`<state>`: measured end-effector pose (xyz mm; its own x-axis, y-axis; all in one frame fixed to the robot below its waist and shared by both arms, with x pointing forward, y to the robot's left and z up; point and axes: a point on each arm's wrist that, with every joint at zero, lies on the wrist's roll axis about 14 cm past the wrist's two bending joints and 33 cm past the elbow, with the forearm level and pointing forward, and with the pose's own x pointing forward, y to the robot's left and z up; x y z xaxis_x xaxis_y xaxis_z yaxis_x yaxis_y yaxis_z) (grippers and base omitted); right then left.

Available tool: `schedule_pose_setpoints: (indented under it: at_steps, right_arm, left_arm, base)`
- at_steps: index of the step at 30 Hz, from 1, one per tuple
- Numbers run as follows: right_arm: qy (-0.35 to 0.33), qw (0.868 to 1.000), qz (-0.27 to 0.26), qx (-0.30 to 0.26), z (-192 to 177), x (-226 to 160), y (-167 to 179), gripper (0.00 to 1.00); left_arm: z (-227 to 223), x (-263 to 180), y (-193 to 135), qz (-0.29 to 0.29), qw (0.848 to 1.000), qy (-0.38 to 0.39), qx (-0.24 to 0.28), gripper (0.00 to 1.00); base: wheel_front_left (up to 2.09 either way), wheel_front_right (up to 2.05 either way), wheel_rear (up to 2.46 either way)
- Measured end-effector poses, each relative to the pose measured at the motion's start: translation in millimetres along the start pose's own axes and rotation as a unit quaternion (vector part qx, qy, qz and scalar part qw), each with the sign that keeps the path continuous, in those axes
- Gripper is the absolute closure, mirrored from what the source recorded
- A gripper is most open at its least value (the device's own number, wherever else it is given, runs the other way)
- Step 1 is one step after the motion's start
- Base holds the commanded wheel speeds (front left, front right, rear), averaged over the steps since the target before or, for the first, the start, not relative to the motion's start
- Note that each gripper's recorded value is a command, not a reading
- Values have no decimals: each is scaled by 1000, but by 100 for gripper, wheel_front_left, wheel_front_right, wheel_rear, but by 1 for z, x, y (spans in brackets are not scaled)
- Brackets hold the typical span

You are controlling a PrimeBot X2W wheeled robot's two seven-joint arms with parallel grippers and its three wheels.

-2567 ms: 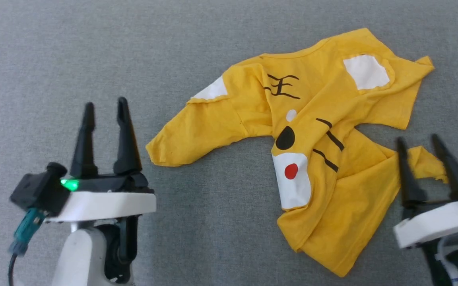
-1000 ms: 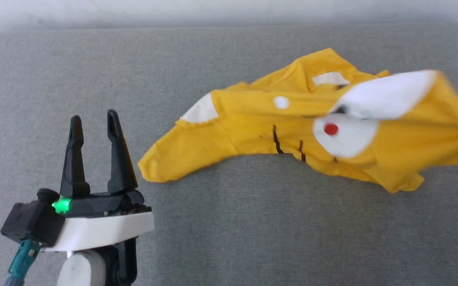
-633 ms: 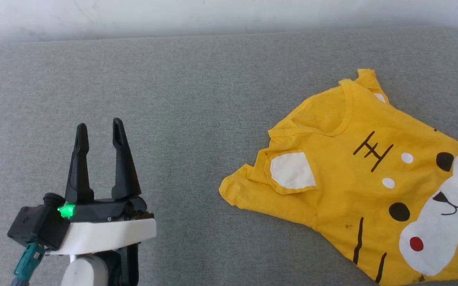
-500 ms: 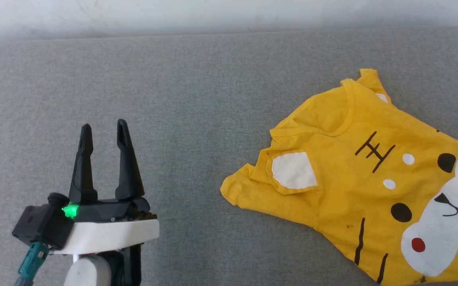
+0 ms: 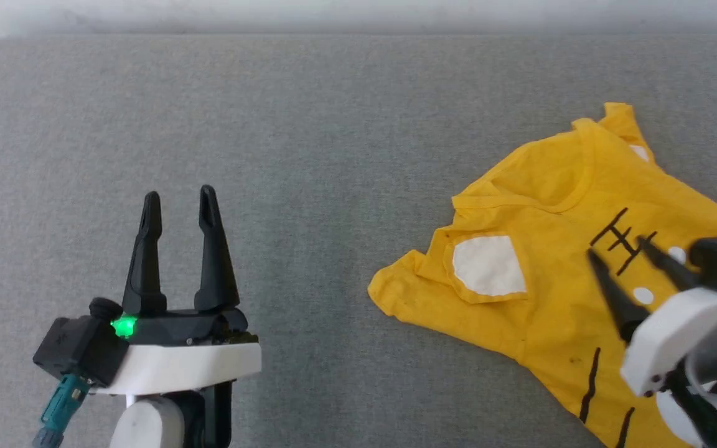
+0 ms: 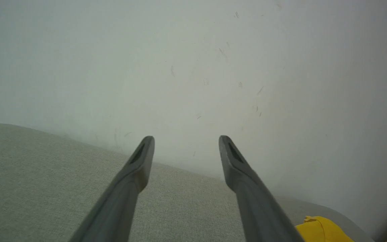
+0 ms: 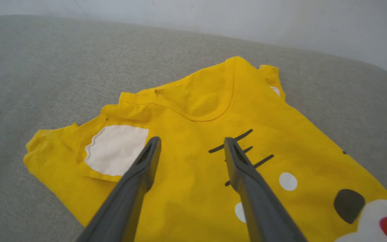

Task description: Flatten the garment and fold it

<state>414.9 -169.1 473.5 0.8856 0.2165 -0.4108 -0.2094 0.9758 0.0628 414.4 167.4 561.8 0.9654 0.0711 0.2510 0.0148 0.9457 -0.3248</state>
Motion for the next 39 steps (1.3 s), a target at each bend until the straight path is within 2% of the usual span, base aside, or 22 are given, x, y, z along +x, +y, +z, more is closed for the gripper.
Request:
schedule_pose_setpoints:
  at_steps: [4, 11, 12, 13, 14, 18, 21, 25, 29, 33, 34, 35, 36, 37, 39]
  right_arm:
    - [88, 995, 44, -33, -40, 20, 19, 0]
    - [167, 979, 85, -84, -78, 47, 35, 0]
    - [170, 978, 88, -86, -79, 51, 37, 48]
    - [171, 977, 90, -90, -79, 55, 38, 76]
    - [172, 976, 94, -95, -79, 58, 40, 100]
    - [150, 976, 120, -101, -69, 69, 60, 100]
    - [115, 976, 159, -95, -50, 77, 92, 100]
    - [27, 971, 220, -96, 7, 93, 148, 100]
    - [-42, 961, 256, -91, 57, 108, 191, 100]
    - [-44, 961, 253, -103, 59, 129, 201, 100]
    - [-35, 962, 248, -107, 51, 135, 199, 94]
    - [-20, 963, 244, -112, 40, 139, 197, 71]
    - [1, 963, 242, -115, 27, 143, 196, 4]
    - [20, 963, 242, -115, 14, 145, 196, 0]
    - [44, 961, 247, -113, -3, 144, 198, 0]
  left_arm:
    - [0, -2, 10, 16, 1000, 1, 5, 0]
    - [3, -6, 24, 36, 999, 1, 12, 0]
    - [5, -6, 25, 38, 999, -1, 13, 0]
    - [5, -6, 27, 41, 999, -1, 14, 0]
    - [6, -7, 29, 44, 999, -1, 14, 0]
    - [7, -10, 33, 51, 999, 0, 15, 0]
    - [8, -10, 35, 57, 998, -1, 15, 0]
    - [5, -10, 37, 59, 998, 2, 12, 0]
    - [5, -5, 37, 58, 998, 0, 10, 0]
    - [4, -4, 38, 60, 998, 2, 7, 0]
    - [3, -5, 39, 62, 998, 3, 6, 0]
    - [3, -6, 40, 65, 998, 5, 5, 0]
    - [2, -7, 42, 67, 998, 7, 5, 0]
    - [1, -8, 44, 70, 998, 9, 5, 0]
    - [0, -8, 45, 73, 997, 11, 5, 0]
  base:
    - [0, 0, 0]
    - [0, 0, 0]
    - [0, 0, 0]
    - [0, 0, 0]
    - [0, 0, 0]
    - [0, 0, 0]
    - [0, 0, 0]
    - [0, 0, 0]
    - [0, 0, 0]
    - [0, 0, 0]
    - [0, 0, 0]
    - [0, 0, 0]
    - [0, 0, 0]
    - [0, 0, 0]
    - [0, 0, 0]
